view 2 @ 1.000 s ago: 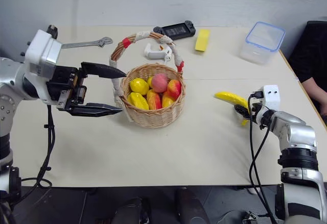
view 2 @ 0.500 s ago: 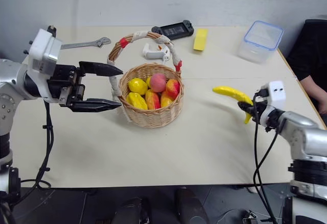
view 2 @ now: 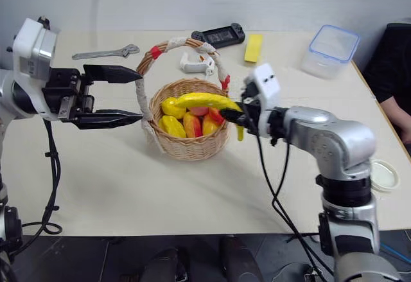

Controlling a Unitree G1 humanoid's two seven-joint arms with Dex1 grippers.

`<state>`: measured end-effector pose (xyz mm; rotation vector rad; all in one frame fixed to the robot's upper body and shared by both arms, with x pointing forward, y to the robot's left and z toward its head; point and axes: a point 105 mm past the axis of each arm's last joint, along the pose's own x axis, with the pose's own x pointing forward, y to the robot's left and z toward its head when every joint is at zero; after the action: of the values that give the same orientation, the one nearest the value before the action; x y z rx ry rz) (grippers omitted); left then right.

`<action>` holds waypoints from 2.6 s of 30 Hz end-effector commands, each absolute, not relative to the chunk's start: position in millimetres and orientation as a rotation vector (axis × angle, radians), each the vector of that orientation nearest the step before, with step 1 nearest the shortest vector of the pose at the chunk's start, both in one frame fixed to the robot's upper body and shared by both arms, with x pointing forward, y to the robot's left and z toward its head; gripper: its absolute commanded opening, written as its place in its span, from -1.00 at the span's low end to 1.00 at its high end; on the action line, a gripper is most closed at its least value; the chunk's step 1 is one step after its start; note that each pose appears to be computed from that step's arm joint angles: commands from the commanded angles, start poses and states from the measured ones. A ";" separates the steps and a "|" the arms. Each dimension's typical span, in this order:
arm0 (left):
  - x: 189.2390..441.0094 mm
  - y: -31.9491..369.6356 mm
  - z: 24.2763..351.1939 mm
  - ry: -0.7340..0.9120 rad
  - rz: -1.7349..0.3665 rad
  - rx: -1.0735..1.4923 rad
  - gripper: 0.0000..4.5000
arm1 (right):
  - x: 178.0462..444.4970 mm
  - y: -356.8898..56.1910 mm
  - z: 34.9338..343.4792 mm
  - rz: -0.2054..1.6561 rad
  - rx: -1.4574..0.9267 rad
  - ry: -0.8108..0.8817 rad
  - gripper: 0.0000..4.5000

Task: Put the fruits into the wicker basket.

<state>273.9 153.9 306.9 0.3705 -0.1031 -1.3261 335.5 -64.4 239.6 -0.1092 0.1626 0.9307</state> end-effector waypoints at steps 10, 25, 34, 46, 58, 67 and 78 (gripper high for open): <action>263.9 154.2 313.0 -0.143 -1.309 0.423 1.00 | 349.8 -21.4 245.1 0.928 -0.285 -0.023 0.26; 268.0 153.7 314.9 -0.148 -1.307 0.423 1.00 | 325.9 -104.6 276.4 0.744 -0.090 -0.071 0.88; 271.3 147.3 315.0 -0.170 -1.323 0.418 1.00 | 388.2 -75.6 273.9 0.680 -0.047 -0.107 0.88; 269.7 149.4 317.3 -0.195 -1.299 0.432 1.00 | 410.3 -54.4 262.5 0.705 -0.065 -0.154 0.11; 266.9 146.3 319.4 -0.231 -1.340 0.406 1.00 | 387.3 -105.6 296.2 0.645 -0.066 -0.324 -0.90; 269.8 143.1 314.3 -0.233 -1.379 0.374 1.00 | 346.7 -240.5 302.7 0.346 -0.239 -0.292 -0.90; 285.1 141.1 307.4 -0.219 -1.390 0.326 1.00 | 332.2 -321.0 245.4 0.138 -0.186 -0.154 -0.75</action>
<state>287.0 141.4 297.6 0.2931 -0.1761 -1.3889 338.9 -314.7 228.9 -0.1690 -0.0822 0.1521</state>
